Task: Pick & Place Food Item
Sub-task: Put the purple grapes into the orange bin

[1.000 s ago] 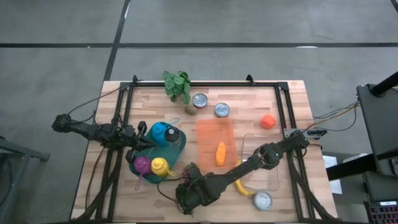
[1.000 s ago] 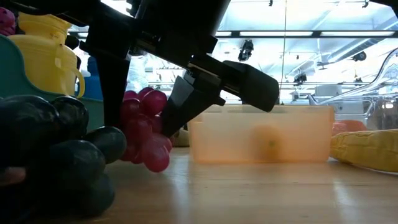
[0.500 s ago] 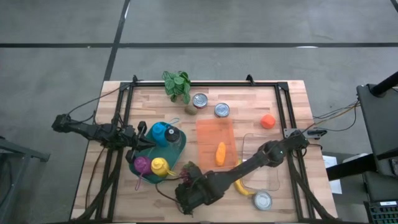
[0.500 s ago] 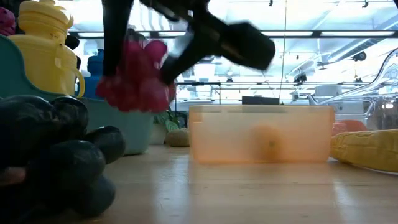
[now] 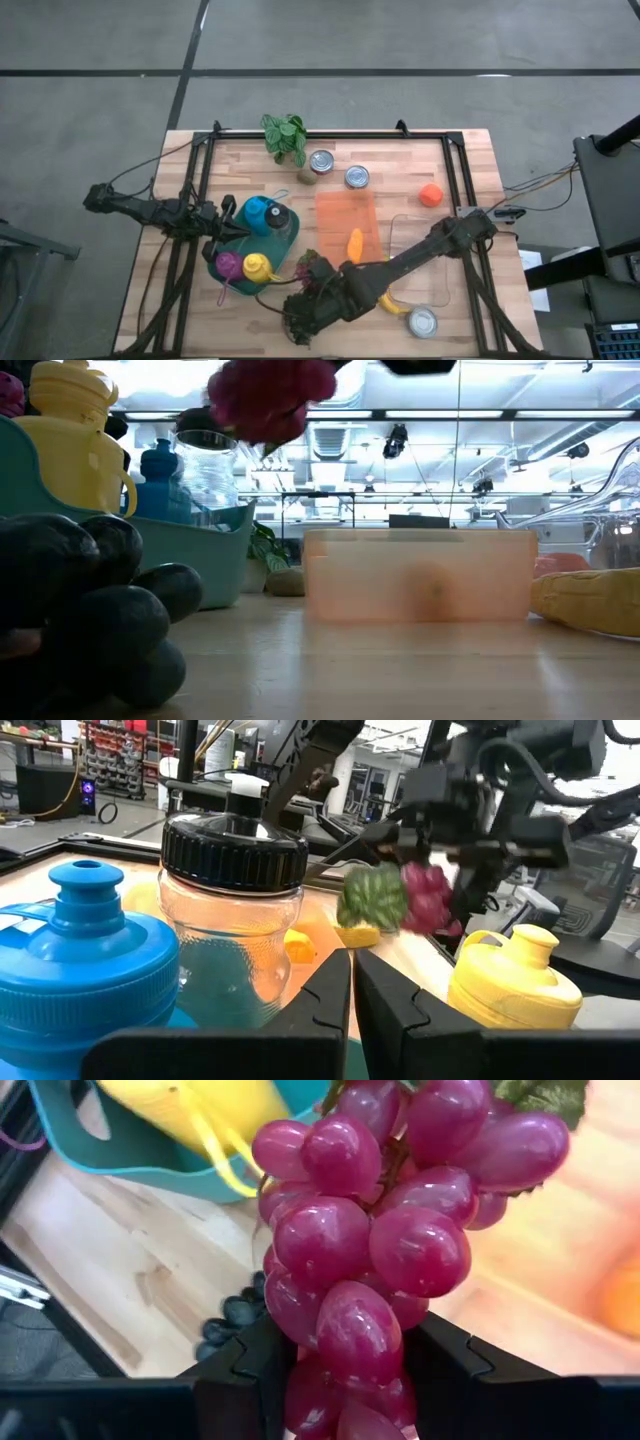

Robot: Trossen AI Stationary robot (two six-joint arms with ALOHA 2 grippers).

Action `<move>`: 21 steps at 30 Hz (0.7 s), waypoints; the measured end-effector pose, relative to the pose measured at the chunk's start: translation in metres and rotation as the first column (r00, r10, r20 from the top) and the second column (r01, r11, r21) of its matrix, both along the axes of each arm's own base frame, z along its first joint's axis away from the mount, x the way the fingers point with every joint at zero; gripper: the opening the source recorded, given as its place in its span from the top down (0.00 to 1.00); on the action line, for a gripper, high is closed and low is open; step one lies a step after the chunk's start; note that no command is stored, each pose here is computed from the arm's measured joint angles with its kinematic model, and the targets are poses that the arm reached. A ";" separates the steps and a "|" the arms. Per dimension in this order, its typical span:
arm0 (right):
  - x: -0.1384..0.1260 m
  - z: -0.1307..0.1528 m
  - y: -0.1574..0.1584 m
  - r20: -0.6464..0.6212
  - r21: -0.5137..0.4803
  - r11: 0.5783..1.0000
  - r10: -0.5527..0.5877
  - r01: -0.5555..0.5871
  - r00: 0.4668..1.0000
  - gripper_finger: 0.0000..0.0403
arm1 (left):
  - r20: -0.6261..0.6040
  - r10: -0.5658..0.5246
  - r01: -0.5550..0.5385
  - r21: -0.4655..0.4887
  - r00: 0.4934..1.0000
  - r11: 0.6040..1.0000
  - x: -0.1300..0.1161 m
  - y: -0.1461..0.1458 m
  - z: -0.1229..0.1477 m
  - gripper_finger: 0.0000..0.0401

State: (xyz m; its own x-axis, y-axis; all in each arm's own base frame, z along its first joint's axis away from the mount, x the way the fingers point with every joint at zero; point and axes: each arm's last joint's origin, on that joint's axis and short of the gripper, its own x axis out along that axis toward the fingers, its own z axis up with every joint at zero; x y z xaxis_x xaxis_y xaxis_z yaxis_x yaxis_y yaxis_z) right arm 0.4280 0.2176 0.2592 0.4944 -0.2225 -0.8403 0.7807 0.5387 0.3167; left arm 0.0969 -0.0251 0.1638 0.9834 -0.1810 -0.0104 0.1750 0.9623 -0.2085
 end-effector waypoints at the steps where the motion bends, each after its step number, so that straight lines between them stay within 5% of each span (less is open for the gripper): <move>1: -0.003 0.004 -0.002 -0.013 -0.007 1.000 0.001 -0.001 1.000 0.64 | 0.000 0.000 0.000 0.000 1.000 1.000 0.000 0.000 0.000 0.95; 13: -0.045 0.059 -0.041 -0.137 -0.096 0.995 -0.038 0.025 0.990 0.64 | 0.000 0.000 0.000 0.000 1.000 1.000 0.000 0.000 0.000 0.95; 21: -0.053 0.069 -0.058 -0.246 -0.189 0.973 0.085 -0.134 0.966 0.64 | 0.000 0.000 0.000 0.000 1.000 1.000 0.000 0.000 0.000 0.95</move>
State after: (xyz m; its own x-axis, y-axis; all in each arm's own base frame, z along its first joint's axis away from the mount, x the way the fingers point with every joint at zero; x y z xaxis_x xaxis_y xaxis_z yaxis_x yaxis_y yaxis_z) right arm 0.3754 0.1593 0.3282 0.3196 -0.3553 -0.8784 0.7524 0.6586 0.0073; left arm 0.0969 -0.0251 0.1638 0.9835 -0.1806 -0.0104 0.1746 0.9624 -0.2082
